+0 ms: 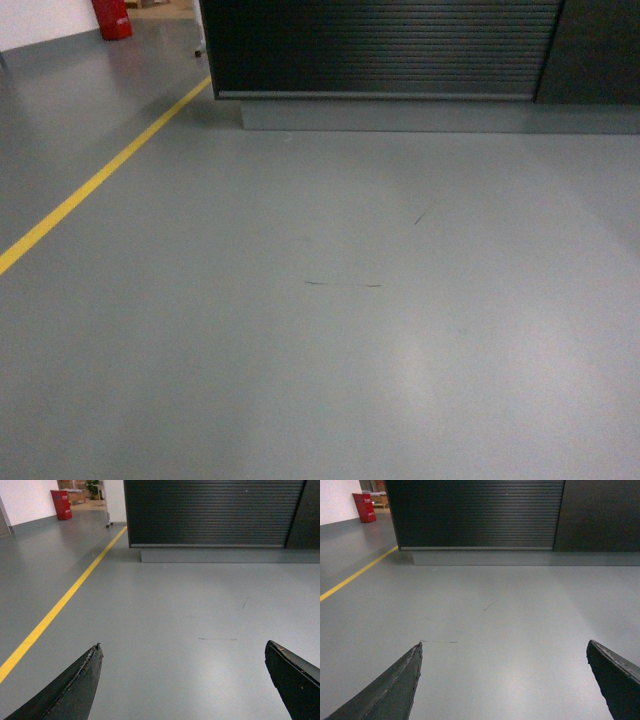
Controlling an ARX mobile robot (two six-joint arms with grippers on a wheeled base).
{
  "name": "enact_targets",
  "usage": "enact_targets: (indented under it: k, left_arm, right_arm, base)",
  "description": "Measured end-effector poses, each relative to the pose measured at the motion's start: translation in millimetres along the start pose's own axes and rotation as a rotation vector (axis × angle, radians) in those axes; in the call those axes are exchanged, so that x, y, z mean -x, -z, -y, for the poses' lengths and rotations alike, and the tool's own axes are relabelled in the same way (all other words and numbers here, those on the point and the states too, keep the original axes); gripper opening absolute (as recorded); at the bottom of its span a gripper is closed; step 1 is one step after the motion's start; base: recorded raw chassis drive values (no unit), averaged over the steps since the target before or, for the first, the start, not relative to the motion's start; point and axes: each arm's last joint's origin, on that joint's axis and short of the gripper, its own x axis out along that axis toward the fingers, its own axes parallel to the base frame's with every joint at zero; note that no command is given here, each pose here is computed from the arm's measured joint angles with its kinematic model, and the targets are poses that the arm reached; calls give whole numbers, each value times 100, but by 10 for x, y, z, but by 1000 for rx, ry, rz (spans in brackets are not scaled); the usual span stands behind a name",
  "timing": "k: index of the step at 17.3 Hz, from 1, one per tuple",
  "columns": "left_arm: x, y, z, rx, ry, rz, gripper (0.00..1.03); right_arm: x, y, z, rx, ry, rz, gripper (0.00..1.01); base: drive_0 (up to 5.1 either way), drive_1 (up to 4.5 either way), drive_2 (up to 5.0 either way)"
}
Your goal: Place dark red mango on scale at checkout
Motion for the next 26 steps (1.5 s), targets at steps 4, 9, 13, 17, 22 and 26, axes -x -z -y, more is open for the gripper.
enact_targets:
  k: [4,9,13,17,22,26]
  left_arm:
    - [0,0,0,0,0,0,98]
    - [0,0,0,0,0,0,98]
    - [0,1,0,0,0,-2,98]
    - [0,1,0,0,1,-1,98]
    - [0,-1,0,0,0,1,98]
    - [0,3,0,0,0,-3,98]
  right_arm:
    - [0,0,0,0,0,0,98]
    - [0,-1,0,0,0,1,98]
    - [0,2,0,0,0,-2,98]
    - [0,0,0,0,0,0,98]
    - [0,1,0,0,0,-1,98]
    - [0,3,0,0,0,-3,98]
  base:
    - [0,0,0]
    - [1,151,-149]
    - [6,378,-367]
    - [3,371,-365]
    - [12,374,-350]
    - [5,367,-356]
